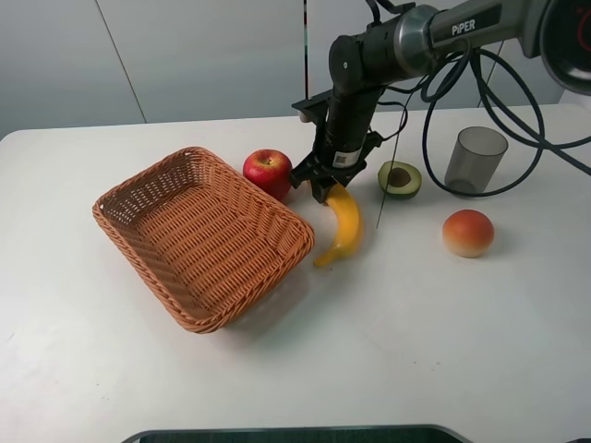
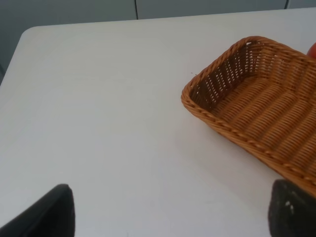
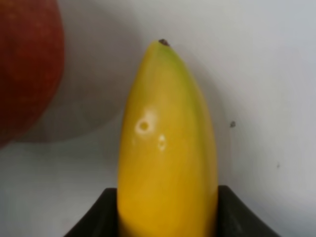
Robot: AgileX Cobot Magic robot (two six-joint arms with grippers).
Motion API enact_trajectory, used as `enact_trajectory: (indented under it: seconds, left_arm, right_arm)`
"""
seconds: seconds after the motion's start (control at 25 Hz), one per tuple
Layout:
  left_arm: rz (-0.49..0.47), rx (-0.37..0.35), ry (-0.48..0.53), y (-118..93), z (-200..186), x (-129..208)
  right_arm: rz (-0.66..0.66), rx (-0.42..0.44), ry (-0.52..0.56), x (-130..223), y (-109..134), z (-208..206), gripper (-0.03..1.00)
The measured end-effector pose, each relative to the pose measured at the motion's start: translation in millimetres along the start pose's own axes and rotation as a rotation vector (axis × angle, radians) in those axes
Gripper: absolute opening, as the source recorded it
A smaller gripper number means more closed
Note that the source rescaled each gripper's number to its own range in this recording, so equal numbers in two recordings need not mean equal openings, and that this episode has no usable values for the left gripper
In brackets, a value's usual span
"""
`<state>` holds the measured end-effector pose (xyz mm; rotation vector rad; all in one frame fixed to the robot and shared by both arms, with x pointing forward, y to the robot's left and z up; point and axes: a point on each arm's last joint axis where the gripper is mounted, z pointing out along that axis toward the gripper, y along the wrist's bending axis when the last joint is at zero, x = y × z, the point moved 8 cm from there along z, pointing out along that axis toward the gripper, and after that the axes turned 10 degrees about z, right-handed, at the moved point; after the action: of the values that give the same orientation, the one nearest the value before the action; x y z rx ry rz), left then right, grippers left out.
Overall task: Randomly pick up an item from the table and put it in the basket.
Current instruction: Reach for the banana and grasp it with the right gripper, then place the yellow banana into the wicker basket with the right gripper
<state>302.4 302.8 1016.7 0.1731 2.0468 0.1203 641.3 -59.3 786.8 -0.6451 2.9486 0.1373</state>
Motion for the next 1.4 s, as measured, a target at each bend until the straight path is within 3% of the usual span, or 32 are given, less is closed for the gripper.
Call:
enact_trajectory:
  seconds: [0.6, 1.0, 1.12, 1.4]
  left_arm:
    - [0.0, 0.0, 0.0, 0.0, 0.0, 0.0]
    - [0.006, 0.0, 0.0, 0.0, 0.0, 0.0]
    - [0.0, 0.0, 0.0, 0.0, 0.0, 0.0]
    - [0.0, 0.0, 0.0, 0.0, 0.0, 0.0]
  right_arm:
    - [-0.052, 0.017, 0.001, 0.1, -2.9, -1.2, 0.0]
    - [-0.116, 0.083, -0.075, -6.4, -9.2, -84.1, 0.0]
    - [-0.133, 0.081, -0.082, -2.2, -0.3, -106.5, 0.0]
    - [-0.208, 0.035, -0.062, 12.1, 46.6, -135.7, 0.0]
